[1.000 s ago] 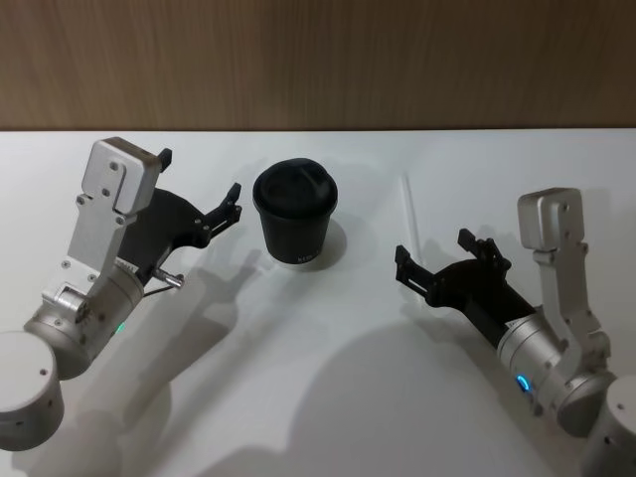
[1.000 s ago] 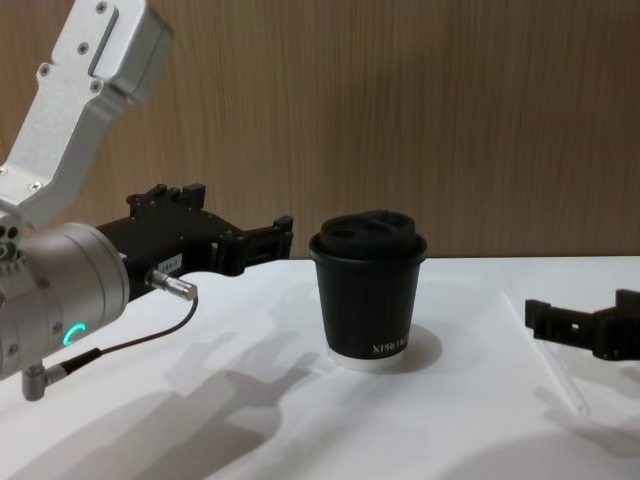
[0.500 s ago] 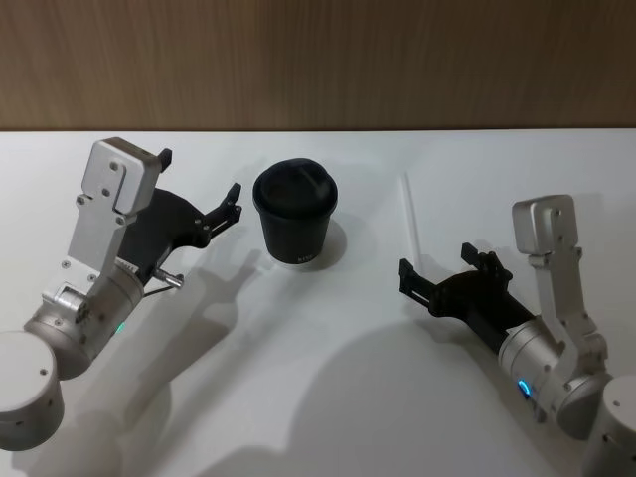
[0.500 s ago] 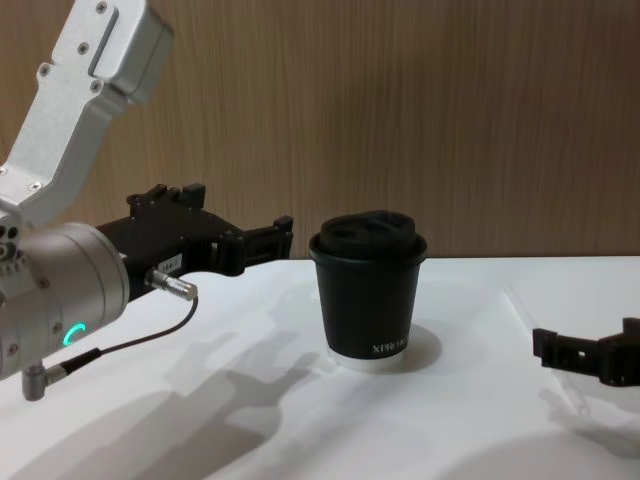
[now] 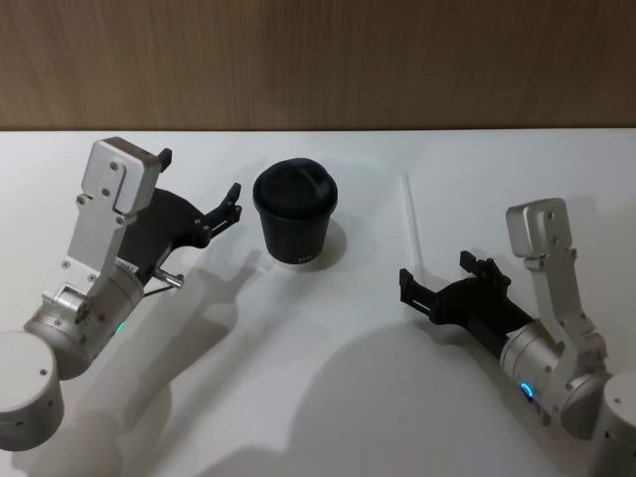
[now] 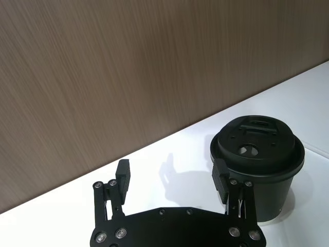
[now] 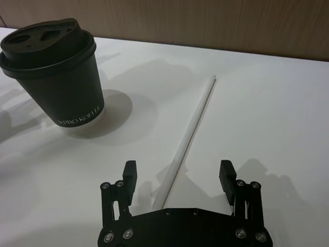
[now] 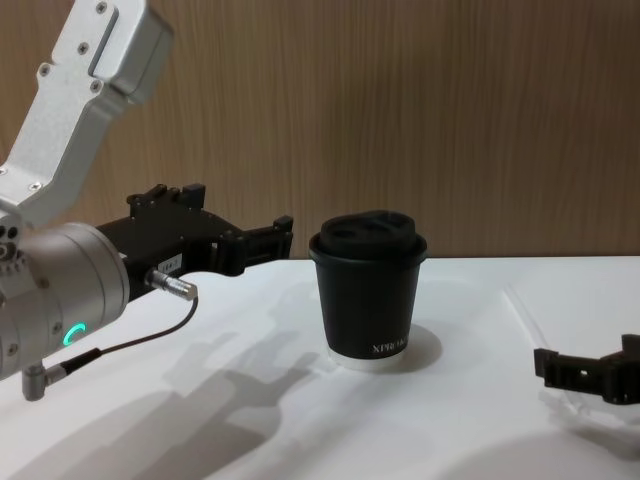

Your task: Pick up the straw with one hand, pass it to the other hand, and insert it into the cup.

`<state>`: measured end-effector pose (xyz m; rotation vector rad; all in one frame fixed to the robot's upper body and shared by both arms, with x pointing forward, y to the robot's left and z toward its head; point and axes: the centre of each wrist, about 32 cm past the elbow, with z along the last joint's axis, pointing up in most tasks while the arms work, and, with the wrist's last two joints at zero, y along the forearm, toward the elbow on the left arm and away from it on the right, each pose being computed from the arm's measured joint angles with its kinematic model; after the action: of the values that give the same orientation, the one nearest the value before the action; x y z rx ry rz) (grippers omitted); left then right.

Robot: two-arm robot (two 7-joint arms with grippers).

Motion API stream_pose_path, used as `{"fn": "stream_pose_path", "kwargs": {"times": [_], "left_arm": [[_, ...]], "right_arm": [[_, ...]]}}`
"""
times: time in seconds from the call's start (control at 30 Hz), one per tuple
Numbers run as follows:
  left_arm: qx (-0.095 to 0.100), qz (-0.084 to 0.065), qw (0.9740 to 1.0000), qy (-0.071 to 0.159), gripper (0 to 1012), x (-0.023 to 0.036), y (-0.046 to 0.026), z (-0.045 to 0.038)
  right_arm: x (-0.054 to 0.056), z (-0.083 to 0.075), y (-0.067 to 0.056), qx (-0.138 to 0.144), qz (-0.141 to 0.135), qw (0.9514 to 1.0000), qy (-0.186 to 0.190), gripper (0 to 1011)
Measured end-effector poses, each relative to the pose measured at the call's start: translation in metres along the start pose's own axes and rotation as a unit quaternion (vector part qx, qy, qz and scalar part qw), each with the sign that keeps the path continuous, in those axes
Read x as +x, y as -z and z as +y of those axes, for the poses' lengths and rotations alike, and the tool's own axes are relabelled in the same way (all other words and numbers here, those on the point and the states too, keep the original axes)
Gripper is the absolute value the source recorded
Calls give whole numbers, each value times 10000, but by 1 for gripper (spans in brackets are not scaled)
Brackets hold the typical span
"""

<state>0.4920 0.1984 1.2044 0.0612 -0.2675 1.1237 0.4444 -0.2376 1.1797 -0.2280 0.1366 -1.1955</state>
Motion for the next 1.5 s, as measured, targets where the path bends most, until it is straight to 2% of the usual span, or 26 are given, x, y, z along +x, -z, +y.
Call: {"fn": "stream_pose_path", "kwargs": {"times": [0.8,1.07,1.1,1.17,1.2,1.23,1.3,1.33,1.43,1.5], "left_arm": [[0,0,10000,-1,1003,0,0,0],[0,0,10000,0,1003,0,0,0],[0,0,10000,0,1003,0,0,0],[0,0,10000,0,1003,0,0,0],[0,0,10000,-1,1004,0,0,0],[0,0,10000,0,1003,0,0,0],[0,0,10000,-1,1003,0,0,0],[0,0,10000,0,1003,0,0,0],[0,0,10000,0,1003,0,0,0],[0,0,10000,0,1003,0,0,0]], "right_arm": [[103,23,37,-169,-66,9998,75,996],[125,40,45,-212,-98,9997,40,810],[126,41,45,-214,-100,9997,37,755],[129,45,47,-225,-109,9997,31,710],[128,48,49,-236,-110,9997,19,647],[128,48,49,-236,-110,9997,19,647],[125,51,52,-251,-110,9996,1,551],[123,52,53,-255,-108,9996,-3,551],[106,60,61,-278,-108,9995,-53,430],[98,64,64,-286,-106,9995,-73,389]]}}
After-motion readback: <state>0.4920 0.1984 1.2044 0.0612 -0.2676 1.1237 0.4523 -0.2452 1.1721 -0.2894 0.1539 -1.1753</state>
